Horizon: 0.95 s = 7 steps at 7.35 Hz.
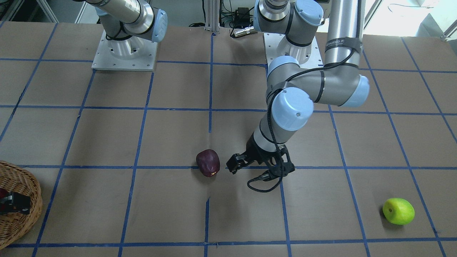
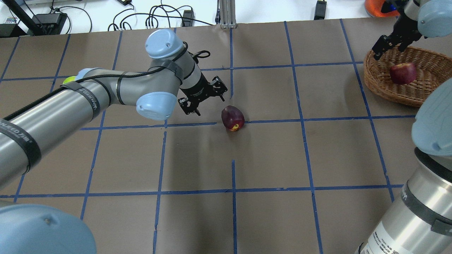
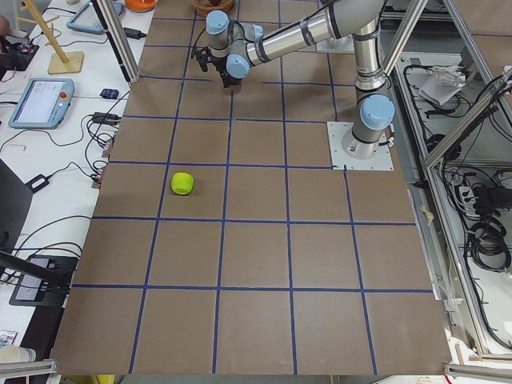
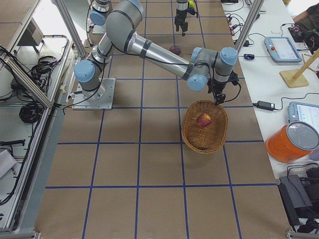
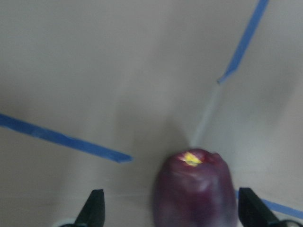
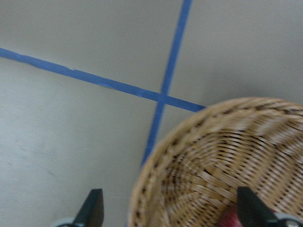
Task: Put all apples into basket
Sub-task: 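Release the dark apple at center with left while right returns, then grasp the dark apple with right gripper while left grasps green apple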
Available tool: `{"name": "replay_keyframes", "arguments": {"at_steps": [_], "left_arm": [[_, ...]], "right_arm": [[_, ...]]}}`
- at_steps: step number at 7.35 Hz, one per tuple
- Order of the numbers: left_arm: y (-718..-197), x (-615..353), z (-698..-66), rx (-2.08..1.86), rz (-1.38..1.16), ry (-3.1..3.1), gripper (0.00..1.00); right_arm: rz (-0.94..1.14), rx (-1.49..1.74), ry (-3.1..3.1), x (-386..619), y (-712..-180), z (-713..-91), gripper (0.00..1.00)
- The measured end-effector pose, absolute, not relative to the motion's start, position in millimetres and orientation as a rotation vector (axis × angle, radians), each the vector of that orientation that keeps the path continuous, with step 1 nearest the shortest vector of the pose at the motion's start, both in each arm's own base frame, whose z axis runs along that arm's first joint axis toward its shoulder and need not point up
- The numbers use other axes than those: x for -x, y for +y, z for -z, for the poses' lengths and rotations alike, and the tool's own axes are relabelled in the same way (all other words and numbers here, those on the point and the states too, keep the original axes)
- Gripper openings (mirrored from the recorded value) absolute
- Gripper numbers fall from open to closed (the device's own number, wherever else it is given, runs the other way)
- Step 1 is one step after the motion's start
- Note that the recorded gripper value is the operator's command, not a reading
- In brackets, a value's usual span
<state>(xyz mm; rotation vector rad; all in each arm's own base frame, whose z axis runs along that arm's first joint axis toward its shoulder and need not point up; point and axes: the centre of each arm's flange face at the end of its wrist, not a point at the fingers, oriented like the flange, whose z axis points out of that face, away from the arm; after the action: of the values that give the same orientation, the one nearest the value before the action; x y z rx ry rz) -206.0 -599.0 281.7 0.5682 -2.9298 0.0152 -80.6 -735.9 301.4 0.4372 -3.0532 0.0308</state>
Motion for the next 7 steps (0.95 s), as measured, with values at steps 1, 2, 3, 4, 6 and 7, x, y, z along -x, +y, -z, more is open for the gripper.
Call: {"name": "replay_keyframes", "arguments": {"at_steps": [1,2,3,4,6,7], "left_arm": [[-615.6,161.5,-306.4,-0.464,-0.037,-3.018,1.00],[-631.9,105.7,-327.6,-0.377,-0.041,-3.077,1.00],[-646.1,46.4,-341.5,-0.302,-0.035,-3.108,1.00],[-659.3,-3.9,-347.1,-0.176,-0.028,-3.130,1.00],[-690.1,-94.1,-328.1,0.091,-0.008,-3.154,1.00],[-706.1,-129.9,-309.4,0.213,-0.014,-3.154,1.00]], "right_arm": [[0.000,-0.403,-3.070,4.7,-734.6,-304.7,1.00],[0.042,-0.397,-3.082,-81.5,-724.6,-304.0,1.00],[0.065,-0.448,-3.091,-168.1,-706.7,-303.3,1.00],[0.080,-0.501,-3.104,-244.8,-683.0,-301.4,1.00],[0.155,-0.602,-3.096,-339.8,-628.3,-282.1,1.00],[0.197,-0.632,-3.088,-353.0,-607.1,-268.0,1.00]]}}
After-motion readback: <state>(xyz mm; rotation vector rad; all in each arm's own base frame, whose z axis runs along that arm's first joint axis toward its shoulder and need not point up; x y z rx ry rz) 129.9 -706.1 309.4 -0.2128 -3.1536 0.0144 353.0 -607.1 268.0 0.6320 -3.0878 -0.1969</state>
